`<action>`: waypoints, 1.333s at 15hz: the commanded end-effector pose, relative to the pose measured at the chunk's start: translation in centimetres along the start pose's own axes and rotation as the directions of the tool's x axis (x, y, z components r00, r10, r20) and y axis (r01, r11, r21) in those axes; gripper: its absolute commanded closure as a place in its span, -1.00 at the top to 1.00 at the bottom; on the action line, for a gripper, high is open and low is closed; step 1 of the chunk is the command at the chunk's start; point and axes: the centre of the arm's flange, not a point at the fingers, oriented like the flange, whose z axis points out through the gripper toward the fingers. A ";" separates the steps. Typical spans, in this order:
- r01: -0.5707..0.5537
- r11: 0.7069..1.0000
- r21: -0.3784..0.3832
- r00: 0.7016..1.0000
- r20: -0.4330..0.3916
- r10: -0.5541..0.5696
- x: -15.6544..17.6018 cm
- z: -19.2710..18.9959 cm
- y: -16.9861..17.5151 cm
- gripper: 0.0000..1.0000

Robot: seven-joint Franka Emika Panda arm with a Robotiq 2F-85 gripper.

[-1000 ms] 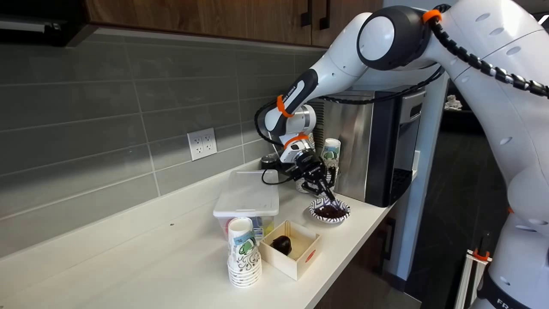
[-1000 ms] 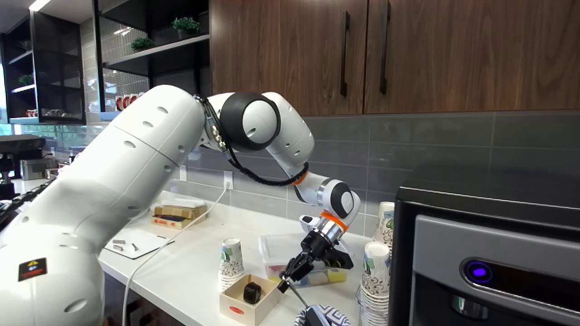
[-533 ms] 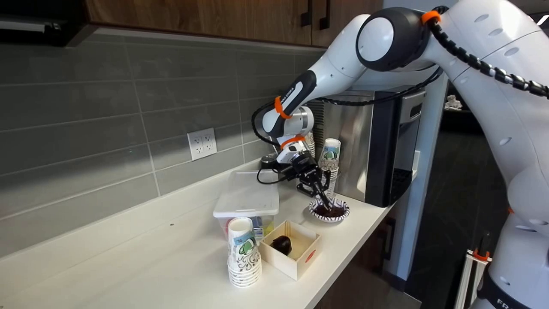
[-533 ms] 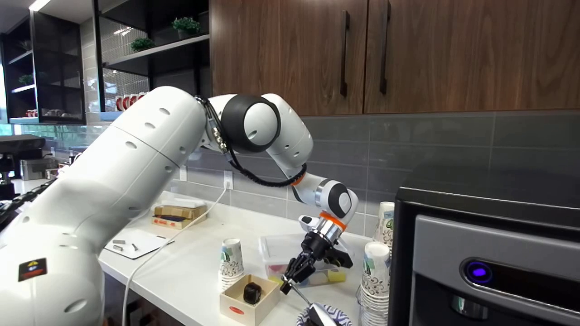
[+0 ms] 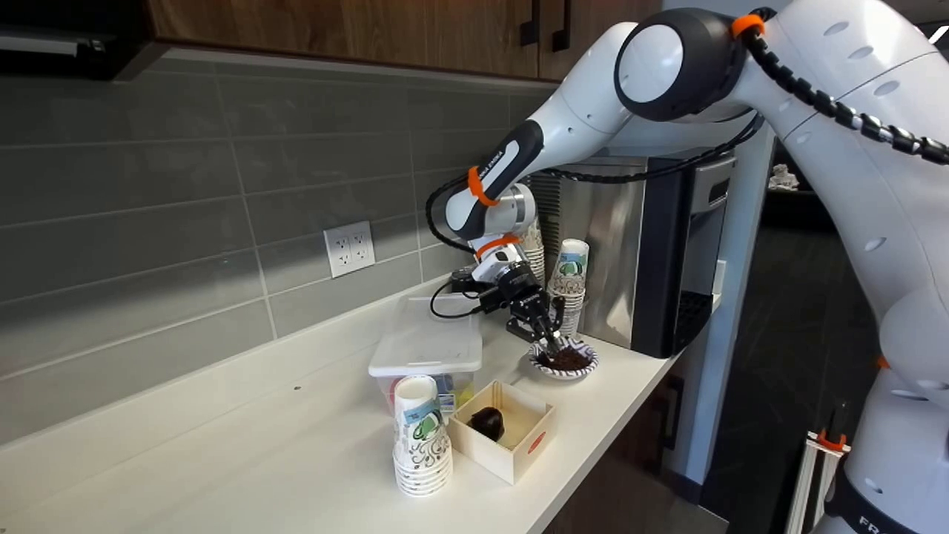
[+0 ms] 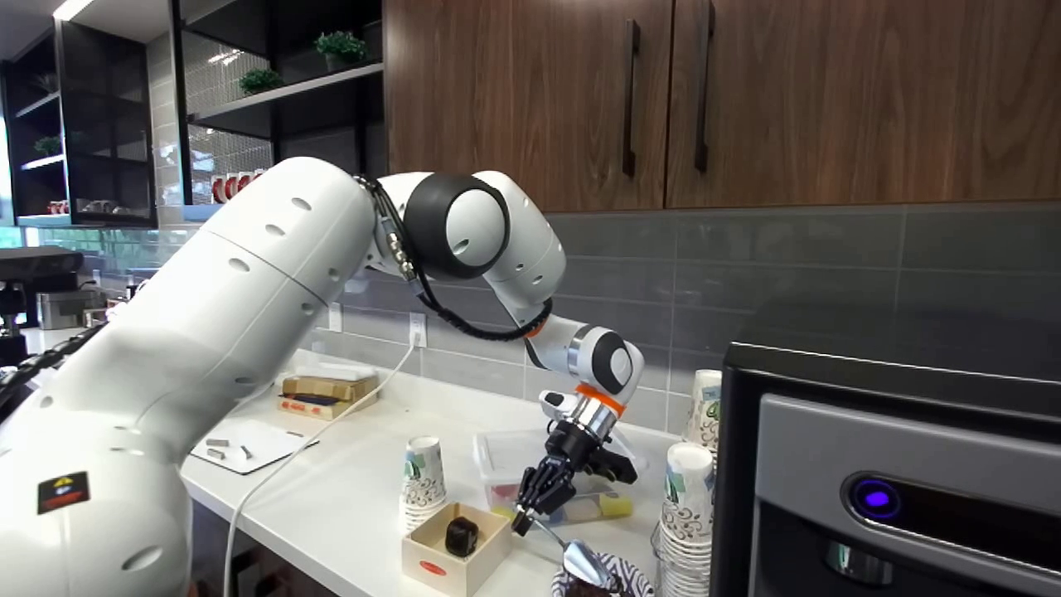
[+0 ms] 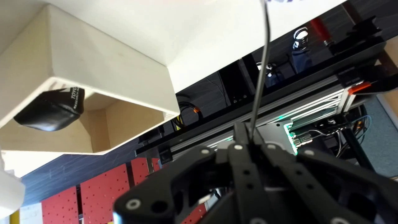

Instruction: Use the silver spatula to stir the contents of the white plate on the right

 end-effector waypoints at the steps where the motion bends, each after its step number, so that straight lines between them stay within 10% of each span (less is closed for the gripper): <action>1: 0.047 0.997 0.055 0.999 -0.025 -0.045 1.3 0.8 0.5 -0.98; 9: -0.091 0.980 0.177 0.976 -0.180 0.123 3.0 1.8 0.0 -0.98; 20: -0.164 0.984 0.073 0.974 -0.148 0.173 0.0 0.7 -1.8 -0.98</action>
